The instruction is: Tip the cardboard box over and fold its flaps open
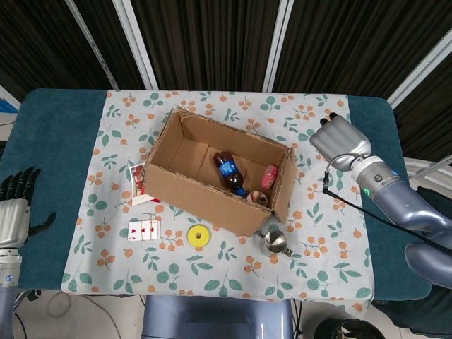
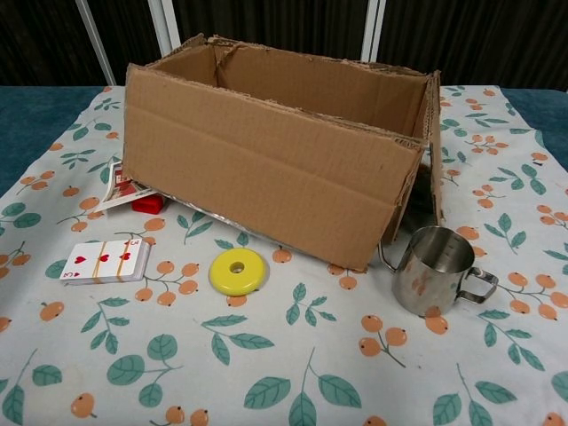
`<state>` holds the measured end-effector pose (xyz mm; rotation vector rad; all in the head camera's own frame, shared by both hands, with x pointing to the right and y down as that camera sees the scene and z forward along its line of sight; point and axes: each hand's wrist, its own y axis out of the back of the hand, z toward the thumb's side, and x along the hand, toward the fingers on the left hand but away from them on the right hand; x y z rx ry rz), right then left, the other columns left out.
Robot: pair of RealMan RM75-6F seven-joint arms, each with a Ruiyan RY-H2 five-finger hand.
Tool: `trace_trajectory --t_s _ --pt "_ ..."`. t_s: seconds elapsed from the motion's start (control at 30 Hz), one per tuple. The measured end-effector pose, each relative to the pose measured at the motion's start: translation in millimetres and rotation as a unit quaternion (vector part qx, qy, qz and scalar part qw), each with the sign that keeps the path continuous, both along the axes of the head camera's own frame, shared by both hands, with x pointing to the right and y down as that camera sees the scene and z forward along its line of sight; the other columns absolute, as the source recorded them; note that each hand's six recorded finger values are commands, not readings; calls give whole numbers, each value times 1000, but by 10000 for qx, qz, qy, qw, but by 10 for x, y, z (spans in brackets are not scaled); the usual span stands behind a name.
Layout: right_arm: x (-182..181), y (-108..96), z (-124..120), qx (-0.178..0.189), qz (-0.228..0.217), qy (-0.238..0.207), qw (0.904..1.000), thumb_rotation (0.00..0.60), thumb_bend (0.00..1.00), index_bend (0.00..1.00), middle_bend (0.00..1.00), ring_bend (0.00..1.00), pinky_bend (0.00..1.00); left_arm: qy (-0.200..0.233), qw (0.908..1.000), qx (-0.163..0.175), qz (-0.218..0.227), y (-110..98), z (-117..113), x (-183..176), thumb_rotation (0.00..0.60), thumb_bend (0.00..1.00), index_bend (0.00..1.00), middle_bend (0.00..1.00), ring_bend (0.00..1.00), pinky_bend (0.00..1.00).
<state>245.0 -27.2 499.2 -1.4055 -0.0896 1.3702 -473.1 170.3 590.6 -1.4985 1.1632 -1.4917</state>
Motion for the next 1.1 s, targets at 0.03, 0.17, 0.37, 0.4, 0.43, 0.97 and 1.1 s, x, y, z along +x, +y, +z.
trace_trajectory --t_s 0.03,0.17,0.37,0.4,0.43,0.97,1.1 --pt "11 7 0 -1 8 -7 10000 600 1000 700 543 291 283 -3 10000 2 2 -1 -1 0 600 222 0 41 0 26" --pt "63 39 11 -17 54 -27 10000 600 992 696 534 287 283 -7 10000 5 6 0 -3 0 600 223 0 41 0 26" --pt "156 92 23 38 235 -153 9996 600 779 601 450 256 275 -24 10000 6 25 -3 -5 -2 600 222 0 37 0 26" --pt "176 102 23 66 275 -184 9994 600 743 575 431 249 271 -26 10000 6 28 -3 -6 -2 600 222 0 35 0 26" --pt "198 116 24 98 322 -221 9992 600 696 535 404 240 264 -34 10000 3 34 -2 -8 -3 600 222 0 31 0 27" --pt "1144 1163 141 853 2324 -1102 9626 600 299 0 2 18 241 -366 9974 -334 523 144 -159 88 600 155 0 0 0 0" --pt "1346 1582 200 853 2966 -1450 9401 600 265 0 0 0 238 -501 9964 -377 568 260 -237 27 600 152 0 0 0 0"
